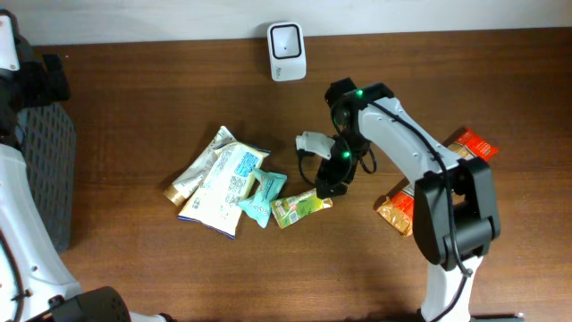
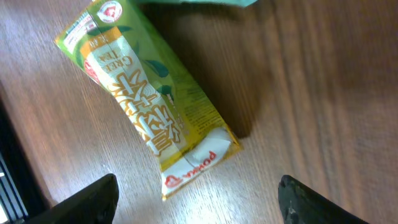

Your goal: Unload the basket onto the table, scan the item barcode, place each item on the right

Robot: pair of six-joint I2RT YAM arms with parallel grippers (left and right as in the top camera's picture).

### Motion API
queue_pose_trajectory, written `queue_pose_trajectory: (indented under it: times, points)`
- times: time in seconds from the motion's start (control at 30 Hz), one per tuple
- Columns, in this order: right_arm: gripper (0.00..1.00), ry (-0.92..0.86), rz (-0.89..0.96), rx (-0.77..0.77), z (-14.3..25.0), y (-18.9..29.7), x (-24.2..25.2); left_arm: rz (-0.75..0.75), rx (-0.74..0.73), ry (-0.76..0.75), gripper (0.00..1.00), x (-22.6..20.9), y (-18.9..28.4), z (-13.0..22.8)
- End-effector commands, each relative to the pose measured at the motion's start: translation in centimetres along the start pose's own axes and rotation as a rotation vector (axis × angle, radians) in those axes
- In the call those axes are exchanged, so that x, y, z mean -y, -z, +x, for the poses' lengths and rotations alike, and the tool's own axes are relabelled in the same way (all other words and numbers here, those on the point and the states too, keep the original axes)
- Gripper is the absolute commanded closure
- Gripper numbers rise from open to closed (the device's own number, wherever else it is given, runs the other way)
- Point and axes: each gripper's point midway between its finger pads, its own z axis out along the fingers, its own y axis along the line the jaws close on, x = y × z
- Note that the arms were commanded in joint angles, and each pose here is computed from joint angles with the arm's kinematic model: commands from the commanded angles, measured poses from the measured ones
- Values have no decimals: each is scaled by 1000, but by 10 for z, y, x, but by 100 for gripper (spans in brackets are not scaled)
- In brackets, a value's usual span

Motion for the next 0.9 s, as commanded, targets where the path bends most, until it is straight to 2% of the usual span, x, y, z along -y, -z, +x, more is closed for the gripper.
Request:
queue_pose_trajectory:
  times: [0.0,0.13,0.2,0.37,0.4,0.5,0.57,0.63,0.77,0.87]
  points:
    - [13,76,-100,-12,1,-27,-19,-3,23,-19,1,0,8,-6]
    - [16,88,-98,-20,-1,-41,-16,-2,23,-19,1,0,8,-6]
    - [28,85,-101,-21,0,-41,-16,-2,23,-19,1,0,8,-6]
    - [46,58,-105,-23,1,-42,-17,-2,23,-19,1,0,8,-6]
    - [55,57,-106,-23,1,-42,-17,-3,23,-19,1,0,8,-6]
    - [68,55,-108,-26,1,-42,-18,-3,23,-19,1,0,8,-6]
    - [85,18,-112,-32,2,-42,-19,-2,23,-19,1,0,8,-6]
    - [96,-30,-114,-37,3,-42,-20,-2,23,-19,1,0,8,-6]
    - [96,-223,-114,-52,4,-42,-21,-3,23,-19,1,0,8,-6]
    - [96,-467,-98,-62,7,-40,-16,-2,23,-19,1,0,8,-6]
